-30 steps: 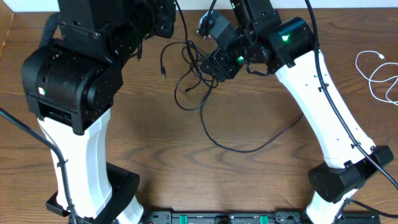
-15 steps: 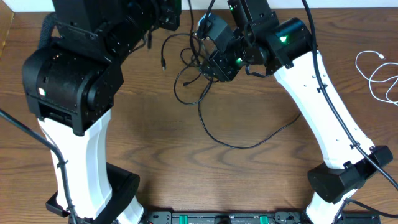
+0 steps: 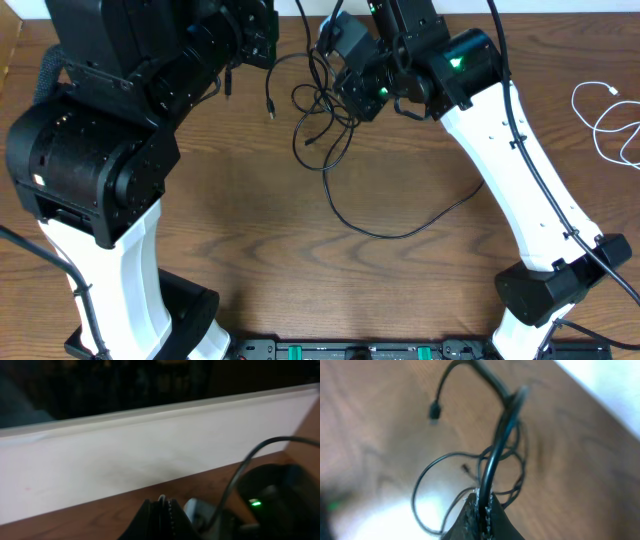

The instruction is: Untangle cables

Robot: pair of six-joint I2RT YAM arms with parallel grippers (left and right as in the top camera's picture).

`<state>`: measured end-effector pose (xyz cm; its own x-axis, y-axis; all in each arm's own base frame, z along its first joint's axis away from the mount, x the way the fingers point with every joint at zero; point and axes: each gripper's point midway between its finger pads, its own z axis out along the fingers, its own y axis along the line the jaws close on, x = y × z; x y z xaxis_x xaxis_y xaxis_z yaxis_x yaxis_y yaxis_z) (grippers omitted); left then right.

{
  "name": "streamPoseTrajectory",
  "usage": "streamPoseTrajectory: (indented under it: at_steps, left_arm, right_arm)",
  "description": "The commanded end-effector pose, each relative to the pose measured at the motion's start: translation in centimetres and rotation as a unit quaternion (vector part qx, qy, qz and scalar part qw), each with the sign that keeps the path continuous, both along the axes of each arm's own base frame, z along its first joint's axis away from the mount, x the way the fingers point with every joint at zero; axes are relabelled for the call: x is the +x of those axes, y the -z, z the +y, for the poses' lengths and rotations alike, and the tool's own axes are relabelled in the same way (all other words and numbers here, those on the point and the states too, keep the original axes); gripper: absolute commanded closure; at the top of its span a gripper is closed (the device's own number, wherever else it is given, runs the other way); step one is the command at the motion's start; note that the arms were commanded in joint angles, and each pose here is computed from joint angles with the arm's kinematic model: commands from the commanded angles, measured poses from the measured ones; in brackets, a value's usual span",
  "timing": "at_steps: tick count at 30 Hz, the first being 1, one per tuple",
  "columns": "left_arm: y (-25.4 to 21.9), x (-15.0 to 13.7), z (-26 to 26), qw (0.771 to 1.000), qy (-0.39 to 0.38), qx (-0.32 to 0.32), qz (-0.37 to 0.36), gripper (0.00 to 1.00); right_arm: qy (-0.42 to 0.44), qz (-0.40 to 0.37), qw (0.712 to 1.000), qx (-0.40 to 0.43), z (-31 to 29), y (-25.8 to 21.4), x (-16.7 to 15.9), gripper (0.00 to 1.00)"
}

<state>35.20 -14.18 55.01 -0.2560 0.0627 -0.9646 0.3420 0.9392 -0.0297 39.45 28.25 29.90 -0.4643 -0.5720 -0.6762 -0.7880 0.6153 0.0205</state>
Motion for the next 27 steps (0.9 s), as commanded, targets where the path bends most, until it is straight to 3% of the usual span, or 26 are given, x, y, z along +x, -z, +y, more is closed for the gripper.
streamPoseTrajectory:
  at_steps: [1, 6, 13, 18, 24, 27]
  left_arm:
    - [-0.3, 0.1, 2.3, 0.998, -0.053, 0.024, -0.010, 0.92]
    - [0.1, 0.7, 3.4, 0.997, -0.070, 0.026, -0.004, 0.92]
    - [1.7, 2.5, 4.7, 0.995, -0.093, 0.035, 0.016, 0.93]
    - [1.4, 3.6, 8.3, 0.989, -0.141, 0.032, 0.009, 0.92]
    - [1.2, 3.8, 19.0, 0.960, -0.279, 0.002, 0.013, 0.93]
    - [1.0, 3.3, 22.7, 0.953, -0.303, -0.012, 0.009, 0.93]
  right_arm:
    - [0.063, -0.056, 0.996, -0.022, -2.5, -1.7, 2.4, 0.99]
    - [0.125, -0.109, 0.985, -0.039, -5.8, -4.5, 4.6, 0.99]
    - [0.238, -0.197, 0.951, -0.022, -15.2, -13.2, 5.7, 0.99]
    - [0.325, -0.238, 0.915, -0.012, -23.7, -18.3, 3.7, 0.99]
    - [0.400, -0.282, 0.872, -0.006, -31.4, -22.4, -0.2, 0.99]
    - [0.430, -0.297, 0.852, -0.010, -34.0, -23.6, -1.7, 0.99]
